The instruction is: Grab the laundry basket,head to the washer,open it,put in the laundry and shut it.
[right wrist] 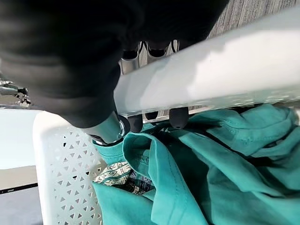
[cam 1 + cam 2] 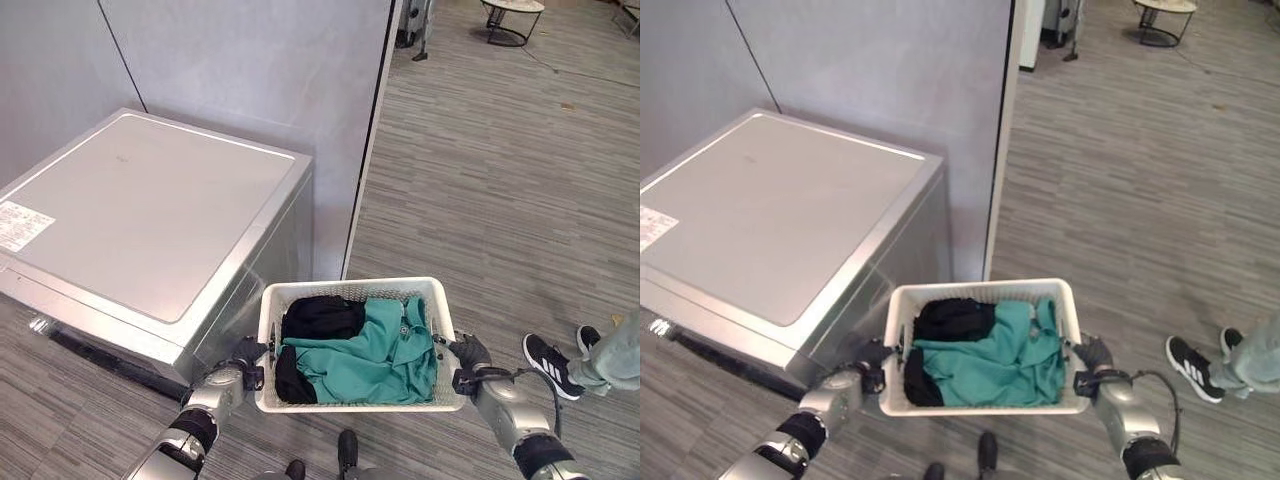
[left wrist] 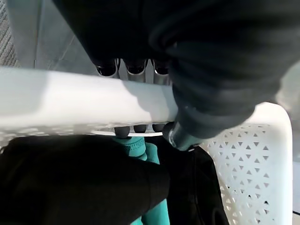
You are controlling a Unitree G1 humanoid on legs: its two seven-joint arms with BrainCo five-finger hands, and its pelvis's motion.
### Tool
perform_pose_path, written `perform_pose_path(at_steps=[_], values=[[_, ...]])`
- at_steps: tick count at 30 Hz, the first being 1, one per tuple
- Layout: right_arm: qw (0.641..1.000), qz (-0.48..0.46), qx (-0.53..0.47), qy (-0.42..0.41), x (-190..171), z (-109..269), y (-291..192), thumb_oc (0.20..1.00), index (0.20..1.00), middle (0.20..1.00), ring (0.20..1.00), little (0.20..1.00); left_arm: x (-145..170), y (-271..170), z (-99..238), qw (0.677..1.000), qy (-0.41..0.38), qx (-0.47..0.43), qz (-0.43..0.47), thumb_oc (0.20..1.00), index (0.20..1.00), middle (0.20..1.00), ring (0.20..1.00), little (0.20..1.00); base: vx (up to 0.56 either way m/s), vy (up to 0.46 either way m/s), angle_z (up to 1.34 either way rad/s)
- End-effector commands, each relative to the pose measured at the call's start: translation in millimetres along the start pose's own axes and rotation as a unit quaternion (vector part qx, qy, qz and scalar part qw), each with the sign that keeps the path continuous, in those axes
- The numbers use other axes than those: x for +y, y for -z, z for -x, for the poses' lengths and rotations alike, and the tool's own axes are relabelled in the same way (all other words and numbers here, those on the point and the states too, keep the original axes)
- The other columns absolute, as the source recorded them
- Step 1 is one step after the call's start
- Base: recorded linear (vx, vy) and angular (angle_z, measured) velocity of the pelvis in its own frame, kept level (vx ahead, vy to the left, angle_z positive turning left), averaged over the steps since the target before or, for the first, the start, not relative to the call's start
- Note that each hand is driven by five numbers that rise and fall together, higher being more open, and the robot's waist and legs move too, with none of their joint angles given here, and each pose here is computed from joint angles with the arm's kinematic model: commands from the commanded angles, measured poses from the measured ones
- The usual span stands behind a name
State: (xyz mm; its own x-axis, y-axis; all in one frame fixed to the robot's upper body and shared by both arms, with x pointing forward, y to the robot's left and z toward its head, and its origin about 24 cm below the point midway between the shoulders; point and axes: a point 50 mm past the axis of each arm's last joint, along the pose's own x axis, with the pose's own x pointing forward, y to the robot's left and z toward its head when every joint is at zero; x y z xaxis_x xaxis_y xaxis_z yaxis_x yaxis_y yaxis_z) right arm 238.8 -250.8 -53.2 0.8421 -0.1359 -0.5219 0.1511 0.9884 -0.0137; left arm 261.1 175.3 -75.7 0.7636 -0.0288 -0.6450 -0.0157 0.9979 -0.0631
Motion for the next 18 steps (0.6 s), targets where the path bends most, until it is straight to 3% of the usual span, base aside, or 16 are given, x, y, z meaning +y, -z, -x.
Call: perform_pose_path(at_steps=[1,3,4,10,18], values=[[0.991,-0.03,-0.075,-0.11,41.1,-1.1,-30.8,0.2,0.2,0.2,0.2,0.2,-36.2,-77.8,-8.6,0.99,0.07,-0.124,0.011,0.2,0.2,0.2,0.2,0.2,0.01,-0.077,0.19],[0.991,-0.031,-0.076,-0.109,39.7,-0.1,-30.5,0.2,0.2,0.2,0.2,0.2,-36.5,-79.0,-8.7,0.99,0.07,-0.124,0.01,0.2,0.2,0.2,0.2,0.2,0.01,-0.043,0.11],[0.99,-0.048,0.124,0.054,2.9,0.0,62.8,0.2,0.2,0.2,0.2,0.2,-10.8,40.7,5.3,0.999,0.014,0.029,0.038,0.2,0.2,0.2,0.2,0.2,0.01,-0.03,0.15],[0.988,-0.059,0.134,0.044,7.7,4.0,71.3,0.2,0.2,0.2,0.2,0.2,-15.2,47.6,5.6,0.998,0.016,0.046,0.035,0.2,0.2,0.2,0.2,0.2,0.0,-0.027,-0.1],[0.98,-0.066,0.183,0.052,4.0,10.4,89.1,0.2,0.2,0.2,0.2,0.2,-50.1,42.8,3.7,0.995,0.085,0.047,-0.011,0.2,0.2,0.2,0.2,0.2,-0.01,-0.028,0.0]])
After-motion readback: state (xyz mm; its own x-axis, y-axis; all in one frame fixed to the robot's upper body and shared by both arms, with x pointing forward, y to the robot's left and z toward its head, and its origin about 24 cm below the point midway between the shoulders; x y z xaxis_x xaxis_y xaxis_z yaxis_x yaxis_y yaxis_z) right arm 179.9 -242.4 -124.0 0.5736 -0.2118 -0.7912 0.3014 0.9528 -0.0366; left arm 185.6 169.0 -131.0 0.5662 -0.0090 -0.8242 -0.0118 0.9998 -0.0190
